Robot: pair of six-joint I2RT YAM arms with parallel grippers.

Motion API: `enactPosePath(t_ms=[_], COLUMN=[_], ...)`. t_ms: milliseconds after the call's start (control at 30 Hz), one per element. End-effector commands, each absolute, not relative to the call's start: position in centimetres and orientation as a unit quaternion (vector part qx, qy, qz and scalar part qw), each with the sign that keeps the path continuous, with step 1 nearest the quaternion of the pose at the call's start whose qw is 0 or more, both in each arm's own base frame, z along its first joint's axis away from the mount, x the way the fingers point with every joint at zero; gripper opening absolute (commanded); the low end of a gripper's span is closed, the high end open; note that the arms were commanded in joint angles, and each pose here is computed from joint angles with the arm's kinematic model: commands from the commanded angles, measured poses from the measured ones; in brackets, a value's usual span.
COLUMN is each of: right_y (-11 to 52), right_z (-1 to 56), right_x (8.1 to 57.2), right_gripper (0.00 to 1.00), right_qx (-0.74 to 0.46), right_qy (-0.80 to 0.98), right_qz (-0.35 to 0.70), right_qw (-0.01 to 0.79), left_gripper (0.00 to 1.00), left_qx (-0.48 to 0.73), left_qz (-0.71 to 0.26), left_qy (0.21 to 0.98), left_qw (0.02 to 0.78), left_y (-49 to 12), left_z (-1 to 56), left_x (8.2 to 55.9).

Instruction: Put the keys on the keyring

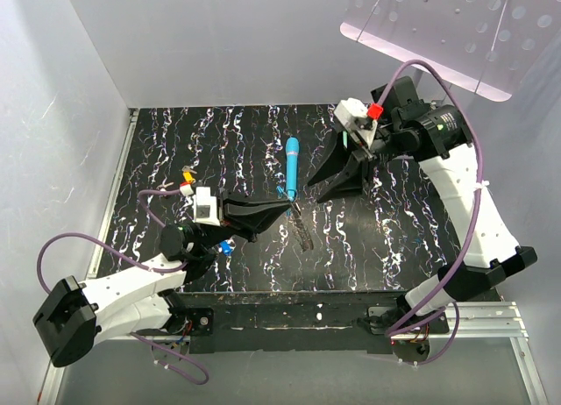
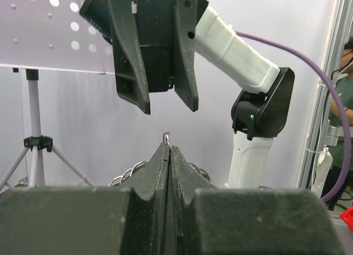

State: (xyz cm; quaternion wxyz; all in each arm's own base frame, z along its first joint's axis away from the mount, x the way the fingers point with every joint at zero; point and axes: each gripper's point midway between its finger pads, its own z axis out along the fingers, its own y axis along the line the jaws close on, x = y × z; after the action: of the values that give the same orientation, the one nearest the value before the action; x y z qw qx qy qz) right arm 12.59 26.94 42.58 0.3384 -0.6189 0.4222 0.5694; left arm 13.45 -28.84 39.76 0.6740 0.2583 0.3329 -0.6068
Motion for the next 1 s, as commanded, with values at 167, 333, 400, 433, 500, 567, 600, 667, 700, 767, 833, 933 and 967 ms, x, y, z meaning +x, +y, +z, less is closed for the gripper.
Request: enactPosePath(t_ms=[167,333,400,433,500,567,600,667,700,767,833,933,967], right_y=[26.1,26.6,26.9,27.0,27.4,27.7,27.8,28.0,28.1,28.1,28.2,28.3,28.3], right_z=[44.8,43.7,43.3,43.4,43.3,43.2,43.1,42.9,42.7,42.4,42.2,42.0,42.0], right_x=[11.8,12.3,12.4,12.4,12.4,12.3,12.3,12.3,12.4,12.5,12.5,12.5,12.5], right_gripper=[0.51,0.50,0.50,0.50,0.50,0.49,0.49,0.48,0.48,0.47,0.46,0.43,0.43], right_qx=[-0.542,-0.541,-0.543,-0.544,-0.547,-0.550,-0.552,-0.553,-0.554,-0.553,-0.552,-0.553,-0.553], right_qy=[0.459,0.476,0.479,0.478,0.478,0.479,0.480,0.483,0.485,0.489,0.493,0.496,0.496], right_qz=[0.652,0.644,0.640,0.641,0.639,0.637,0.635,0.633,0.631,0.629,0.627,0.624,0.623], right_qw=[0.265,0.258,0.256,0.255,0.252,0.248,0.248,0.245,0.246,0.244,0.243,0.243,0.244], left_gripper=[0.00,0.00,0.00,0.00,0.00,0.00,0.00,0.00,0.00,0.00,0.00,0.00,0.00], left_qx=[0.242,0.247,0.247,0.247,0.248,0.247,0.247,0.247,0.246,0.247,0.247,0.246,0.247], left_qz=[-0.622,-0.623,-0.624,-0.625,-0.626,-0.626,-0.626,-0.626,-0.626,-0.625,-0.625,-0.627,-0.627], left_qy=[0.233,0.242,0.241,0.243,0.244,0.244,0.243,0.244,0.243,0.243,0.242,0.241,0.240], left_qw=[0.707,0.702,0.701,0.699,0.698,0.698,0.699,0.699,0.699,0.699,0.699,0.699,0.699], left_y=[-27.0,-27.5,-27.6,-27.7,-27.8,-27.8,-27.7,-27.7,-27.6,-27.6,-27.5,-27.5,-27.4], left_z=[45.5,45.2,45.3,45.2,45.2,45.2,45.3,45.2,45.3,45.3,45.4,45.5,45.5], left_x=[11.6,11.9,11.9,12.0,12.0,12.0,12.0,11.9,11.9,11.9,11.8,11.8,11.7])
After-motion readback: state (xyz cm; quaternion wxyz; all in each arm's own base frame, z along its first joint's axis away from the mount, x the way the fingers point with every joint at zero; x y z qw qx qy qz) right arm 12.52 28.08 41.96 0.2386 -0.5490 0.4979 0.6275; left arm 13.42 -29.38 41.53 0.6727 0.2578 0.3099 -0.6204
